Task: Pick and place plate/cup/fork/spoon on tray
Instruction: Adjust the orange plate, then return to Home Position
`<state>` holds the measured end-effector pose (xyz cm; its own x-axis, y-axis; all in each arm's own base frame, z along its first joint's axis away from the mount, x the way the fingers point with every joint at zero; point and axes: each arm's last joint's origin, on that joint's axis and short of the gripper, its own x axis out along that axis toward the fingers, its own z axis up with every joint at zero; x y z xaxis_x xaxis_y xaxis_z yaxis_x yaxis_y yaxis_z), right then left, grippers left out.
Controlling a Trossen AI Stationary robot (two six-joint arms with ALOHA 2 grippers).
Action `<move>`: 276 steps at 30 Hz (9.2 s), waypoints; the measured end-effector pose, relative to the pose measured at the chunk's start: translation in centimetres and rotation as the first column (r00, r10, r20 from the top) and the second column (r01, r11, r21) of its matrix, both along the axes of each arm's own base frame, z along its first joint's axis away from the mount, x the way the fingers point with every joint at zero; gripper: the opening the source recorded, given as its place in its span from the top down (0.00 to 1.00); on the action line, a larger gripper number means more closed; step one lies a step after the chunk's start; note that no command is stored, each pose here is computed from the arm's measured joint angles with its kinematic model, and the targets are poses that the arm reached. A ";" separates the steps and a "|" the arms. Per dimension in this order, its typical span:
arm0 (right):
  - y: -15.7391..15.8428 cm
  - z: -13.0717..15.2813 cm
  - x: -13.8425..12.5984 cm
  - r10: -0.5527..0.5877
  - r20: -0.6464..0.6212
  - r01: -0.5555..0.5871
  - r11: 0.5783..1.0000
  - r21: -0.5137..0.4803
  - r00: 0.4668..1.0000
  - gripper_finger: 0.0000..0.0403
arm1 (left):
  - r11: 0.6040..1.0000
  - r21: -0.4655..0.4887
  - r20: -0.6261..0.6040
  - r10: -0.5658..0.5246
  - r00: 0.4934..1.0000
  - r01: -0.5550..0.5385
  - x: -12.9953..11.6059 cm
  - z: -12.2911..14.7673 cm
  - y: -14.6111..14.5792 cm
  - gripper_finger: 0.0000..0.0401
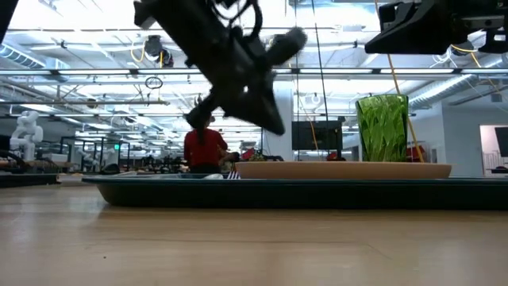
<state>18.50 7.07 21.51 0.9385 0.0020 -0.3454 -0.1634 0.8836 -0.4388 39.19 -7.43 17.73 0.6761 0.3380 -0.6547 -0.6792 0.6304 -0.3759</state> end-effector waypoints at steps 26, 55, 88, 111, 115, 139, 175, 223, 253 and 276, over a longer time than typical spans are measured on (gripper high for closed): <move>-0.8 -0.9 -0.2 -0.055 -0.100 0.055 0.998 -0.003 0.993 1.00 | 0.995 0.040 -0.247 0.099 0.964 -0.092 -0.9 -3.2 2.9 0.96; -2.1 2.2 -4.6 -0.126 -0.010 0.122 0.928 0.351 0.992 1.00 | 0.843 0.475 -0.028 -0.274 0.961 0.254 -4.2 10.1 -1.2 0.96; -2.7 -2.7 -6.3 -0.055 0.119 0.013 0.943 0.333 0.991 1.00 | 0.712 0.549 0.020 -0.534 0.845 0.437 -12.6 0.2 -1.9 0.96; -3.3 -3.4 -8.0 -0.001 0.129 -0.047 0.928 0.369 0.992 1.00 | 0.681 0.585 0.127 -0.614 0.779 0.441 -19.2 -2.1 -0.2 0.96; -3.3 -3.3 -8.1 0.006 0.138 -0.054 0.935 0.351 0.990 1.00 | 0.666 0.605 0.149 -0.633 0.760 0.436 -20.3 -1.8 0.3 0.96; -3.6 -4.8 -7.7 0.011 0.284 -0.099 0.950 0.297 0.959 1.00 | 0.601 0.728 0.244 -0.676 0.695 0.330 -24.7 -1.2 4.6 0.96; -4.0 -4.7 -9.4 0.106 0.324 -0.204 0.936 0.286 0.940 1.00 | 0.530 0.726 0.174 -0.758 0.629 0.438 -25.3 -2.1 4.8 0.96; -7.2 -5.2 -8.4 -0.160 0.259 0.023 0.885 0.464 0.953 1.00 | 0.522 0.772 0.208 -0.746 0.633 0.362 -25.6 -1.1 4.9 0.96; -7.2 -5.2 -8.3 -0.156 0.258 0.022 0.890 0.456 0.953 1.00 | 0.585 0.712 0.172 -0.681 0.711 0.388 -27.3 -1.7 6.6 0.96; -7.2 -5.1 -8.3 -0.156 0.259 0.022 0.890 0.455 0.953 1.00 | 0.552 0.759 0.167 -0.677 0.717 0.344 -29.1 -1.4 7.9 0.96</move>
